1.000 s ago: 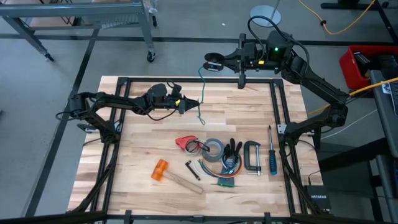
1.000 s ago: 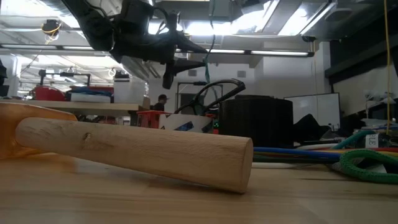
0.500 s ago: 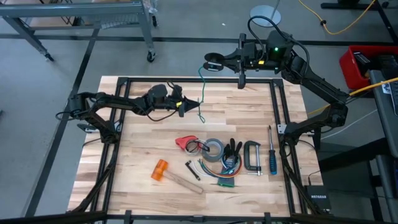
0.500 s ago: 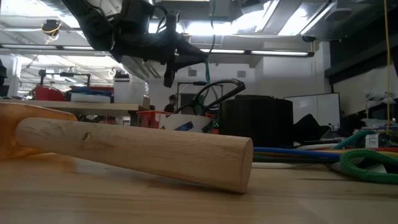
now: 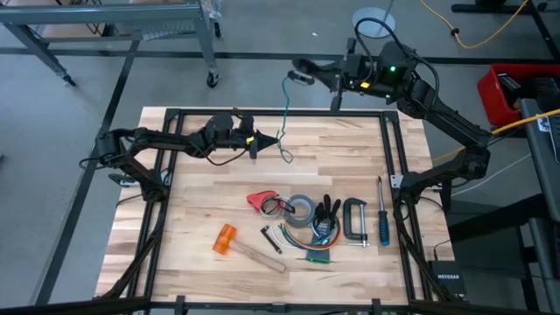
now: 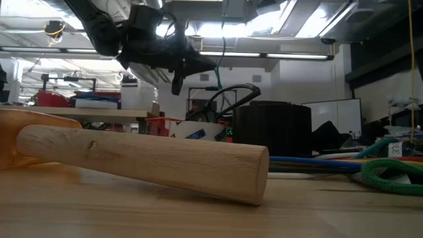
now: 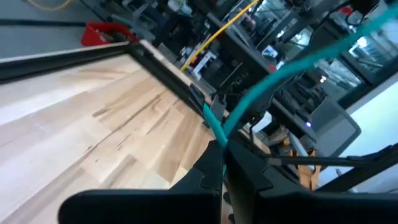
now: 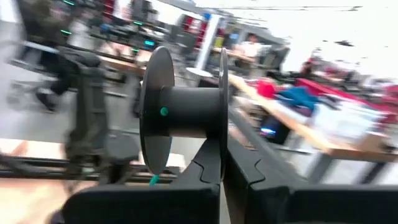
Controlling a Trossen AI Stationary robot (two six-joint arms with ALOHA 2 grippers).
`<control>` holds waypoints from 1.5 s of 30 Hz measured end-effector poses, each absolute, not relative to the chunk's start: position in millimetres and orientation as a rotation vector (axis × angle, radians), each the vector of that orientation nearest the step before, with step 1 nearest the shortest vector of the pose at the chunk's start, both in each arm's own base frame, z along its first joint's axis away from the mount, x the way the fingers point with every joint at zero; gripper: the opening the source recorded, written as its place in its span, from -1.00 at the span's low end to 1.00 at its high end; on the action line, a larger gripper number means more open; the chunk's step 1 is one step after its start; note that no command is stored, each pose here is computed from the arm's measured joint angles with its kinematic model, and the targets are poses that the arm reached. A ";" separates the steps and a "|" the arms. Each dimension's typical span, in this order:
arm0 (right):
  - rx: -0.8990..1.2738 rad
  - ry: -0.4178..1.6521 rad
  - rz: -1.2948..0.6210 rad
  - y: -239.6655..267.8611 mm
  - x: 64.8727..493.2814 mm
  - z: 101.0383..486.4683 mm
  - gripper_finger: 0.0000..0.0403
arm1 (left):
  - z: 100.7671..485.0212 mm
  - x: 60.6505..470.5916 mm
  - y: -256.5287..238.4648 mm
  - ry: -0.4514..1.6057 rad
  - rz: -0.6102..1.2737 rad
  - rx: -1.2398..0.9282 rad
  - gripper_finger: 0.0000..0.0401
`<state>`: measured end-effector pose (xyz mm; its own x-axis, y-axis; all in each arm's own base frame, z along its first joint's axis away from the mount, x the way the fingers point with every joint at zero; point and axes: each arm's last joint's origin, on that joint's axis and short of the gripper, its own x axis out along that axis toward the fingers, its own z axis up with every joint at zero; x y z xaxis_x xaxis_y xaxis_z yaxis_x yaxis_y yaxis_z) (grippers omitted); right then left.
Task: Coil cords
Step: Coil the green cable wire on the black spool
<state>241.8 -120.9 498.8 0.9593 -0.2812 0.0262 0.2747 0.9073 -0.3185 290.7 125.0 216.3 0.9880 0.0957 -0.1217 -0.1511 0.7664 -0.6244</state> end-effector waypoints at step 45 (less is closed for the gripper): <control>-0.343 0.149 -0.363 -103.4 202.8 562.6 -0.99 | 151.1 250.8 121.7 0.845 0.301 -0.551 -0.33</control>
<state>202.8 -103.4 562.6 0.9246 -0.3721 -0.0816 0.3220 0.8778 -0.3545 250.8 121.7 151.1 0.6337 0.0366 -0.7727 -0.4606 0.8204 -0.3388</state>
